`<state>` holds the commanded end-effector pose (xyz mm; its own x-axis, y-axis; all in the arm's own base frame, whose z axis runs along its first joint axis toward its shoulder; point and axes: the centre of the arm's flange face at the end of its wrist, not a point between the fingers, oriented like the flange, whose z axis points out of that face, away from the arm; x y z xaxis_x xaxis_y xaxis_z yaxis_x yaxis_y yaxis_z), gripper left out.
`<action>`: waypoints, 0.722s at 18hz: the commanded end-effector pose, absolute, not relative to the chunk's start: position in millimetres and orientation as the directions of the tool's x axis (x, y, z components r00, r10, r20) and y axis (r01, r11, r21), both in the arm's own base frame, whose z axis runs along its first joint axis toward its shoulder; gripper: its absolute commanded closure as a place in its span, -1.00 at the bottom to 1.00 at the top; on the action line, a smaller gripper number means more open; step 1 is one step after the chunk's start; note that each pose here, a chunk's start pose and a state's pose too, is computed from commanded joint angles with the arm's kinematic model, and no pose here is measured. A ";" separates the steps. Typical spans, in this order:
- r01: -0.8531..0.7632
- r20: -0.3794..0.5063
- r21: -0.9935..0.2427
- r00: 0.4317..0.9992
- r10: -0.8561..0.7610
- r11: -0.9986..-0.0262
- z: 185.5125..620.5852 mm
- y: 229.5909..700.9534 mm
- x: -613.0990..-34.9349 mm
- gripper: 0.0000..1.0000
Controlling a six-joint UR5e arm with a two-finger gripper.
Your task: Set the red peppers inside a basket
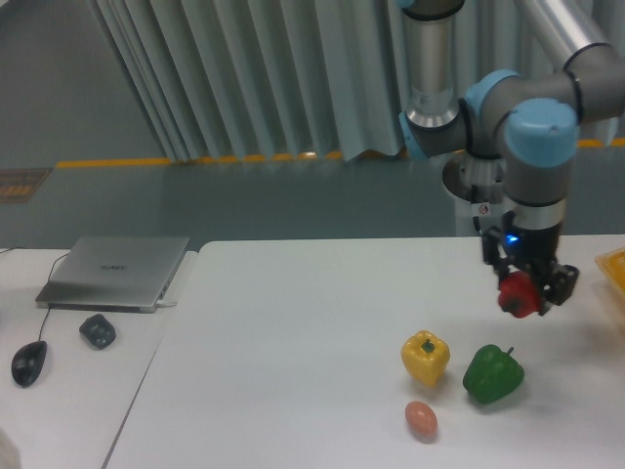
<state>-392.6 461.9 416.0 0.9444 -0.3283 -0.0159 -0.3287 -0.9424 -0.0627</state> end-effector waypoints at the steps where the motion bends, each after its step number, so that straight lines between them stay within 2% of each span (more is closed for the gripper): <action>1: -0.357 -0.018 -0.060 0.934 -0.357 -0.932 415.9 453.2 -402.4 -0.05; 5: -0.485 -0.032 -0.039 0.874 -0.484 -0.873 415.8 410.9 -445.0 -0.01; 9: -0.560 -0.017 0.000 0.828 -0.560 -0.828 411.8 385.8 -463.5 -0.01; 13: -0.726 0.037 0.111 0.686 -0.727 -0.679 410.9 350.3 -487.5 -0.01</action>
<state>-487.5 350.3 410.9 0.6857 -0.7269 0.0365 -0.7257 -0.6790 0.1105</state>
